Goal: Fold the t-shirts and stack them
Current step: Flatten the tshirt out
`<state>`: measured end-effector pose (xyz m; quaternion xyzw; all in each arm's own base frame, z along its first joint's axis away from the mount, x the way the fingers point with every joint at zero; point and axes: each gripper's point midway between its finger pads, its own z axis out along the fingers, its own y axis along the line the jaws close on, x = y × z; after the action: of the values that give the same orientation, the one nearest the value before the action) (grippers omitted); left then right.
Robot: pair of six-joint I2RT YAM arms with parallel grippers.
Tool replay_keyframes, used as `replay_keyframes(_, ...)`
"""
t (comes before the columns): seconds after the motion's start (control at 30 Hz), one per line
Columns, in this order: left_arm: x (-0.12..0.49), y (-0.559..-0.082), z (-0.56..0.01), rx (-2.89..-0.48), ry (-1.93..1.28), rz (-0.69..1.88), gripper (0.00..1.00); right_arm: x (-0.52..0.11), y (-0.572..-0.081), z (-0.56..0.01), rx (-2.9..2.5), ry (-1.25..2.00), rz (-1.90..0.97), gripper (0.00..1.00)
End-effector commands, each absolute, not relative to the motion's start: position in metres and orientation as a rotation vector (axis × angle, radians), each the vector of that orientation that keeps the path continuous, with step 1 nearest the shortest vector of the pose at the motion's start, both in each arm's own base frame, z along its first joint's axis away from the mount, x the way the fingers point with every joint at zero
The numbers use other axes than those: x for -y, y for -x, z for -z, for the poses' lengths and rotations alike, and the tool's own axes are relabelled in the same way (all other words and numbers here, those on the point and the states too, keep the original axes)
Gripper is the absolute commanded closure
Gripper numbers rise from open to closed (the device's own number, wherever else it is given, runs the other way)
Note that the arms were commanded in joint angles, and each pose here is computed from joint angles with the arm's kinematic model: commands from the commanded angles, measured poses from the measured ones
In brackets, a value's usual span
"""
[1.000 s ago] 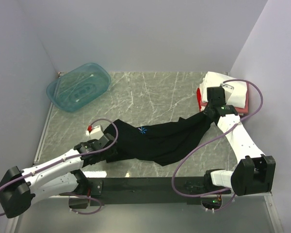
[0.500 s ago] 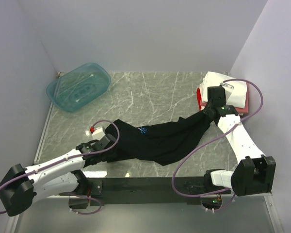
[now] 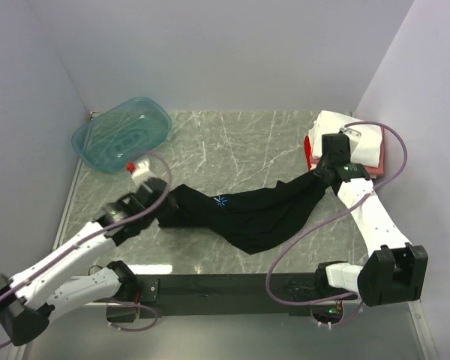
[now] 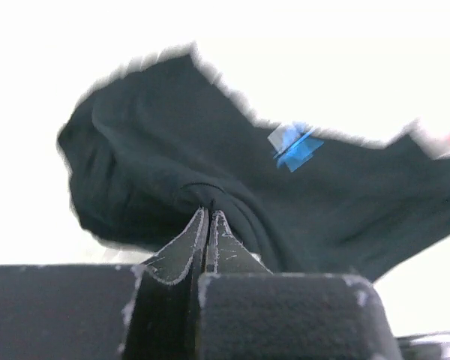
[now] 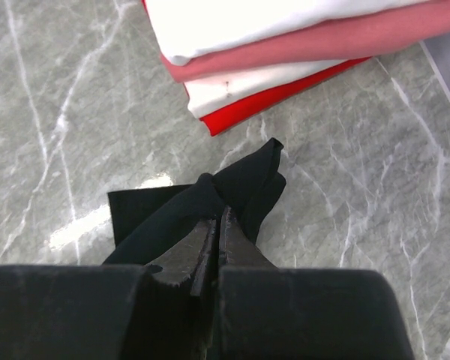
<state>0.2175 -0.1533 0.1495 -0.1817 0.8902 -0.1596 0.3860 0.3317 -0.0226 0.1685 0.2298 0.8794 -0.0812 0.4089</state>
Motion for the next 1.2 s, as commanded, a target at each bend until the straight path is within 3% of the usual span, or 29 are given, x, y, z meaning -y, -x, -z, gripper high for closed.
replay_keyframes(0.0, 0.126, -0.244, -0.252, -2.007, 0.451, 0.403, 0.99, 0.025, -0.335, -0.220, -2.085, -0.566, 0.155, 1.00)
replay_keyframes(0.17, 0.098, -0.245, -0.346, -1.806, 0.483, 0.449, 0.99, 0.020, -0.318, -0.248, -2.052, -0.542, 0.104, 1.00)
replay_keyframes(0.43, 0.072, -0.217, -0.426, -1.570, 0.510, 0.578, 0.99, 0.022, -0.259, -0.356, -1.795, -0.523, -0.001, 1.00)
replay_keyframes(0.63, 0.072, -0.250, -0.394, -1.618, 0.560, 0.403, 0.99, 0.019, -0.265, -0.373, -1.780, -0.501, -0.016, 1.00)
replay_keyframes(0.8, 0.054, -0.300, -0.291, -1.791, 0.660, 0.161, 0.99, 0.009, -0.305, -0.300, -1.939, -0.503, -0.006, 1.00)
replay_keyframes(0.83, 0.056, -0.308, -0.243, -1.900, 0.644, 0.123, 0.96, 0.009, -0.310, -0.287, -1.966, -0.506, 0.004, 1.00)
replay_keyframes(0.9, 0.064, -0.321, -0.204, -1.983, 0.637, 0.182, 0.84, 0.008, -0.322, -0.249, -2.052, -0.515, 0.037, 1.00)
replay_keyframes(0.93, 0.064, -0.320, -0.165, -2.078, 0.637, 0.143, 0.64, 0.008, -0.328, -0.233, -2.092, -0.524, 0.056, 1.00)
replay_keyframes(1.03, 0.069, -0.318, -0.116, -2.207, 0.636, 0.107, 0.38, 0.011, -0.333, -0.207, -2.140, -0.538, 0.093, 1.00)
replay_keyframes(1.17, 0.064, -0.308, -0.090, -2.265, 0.633, 0.057, 0.28, 0.009, -0.336, -0.193, -2.166, -0.532, 0.091, 1.00)
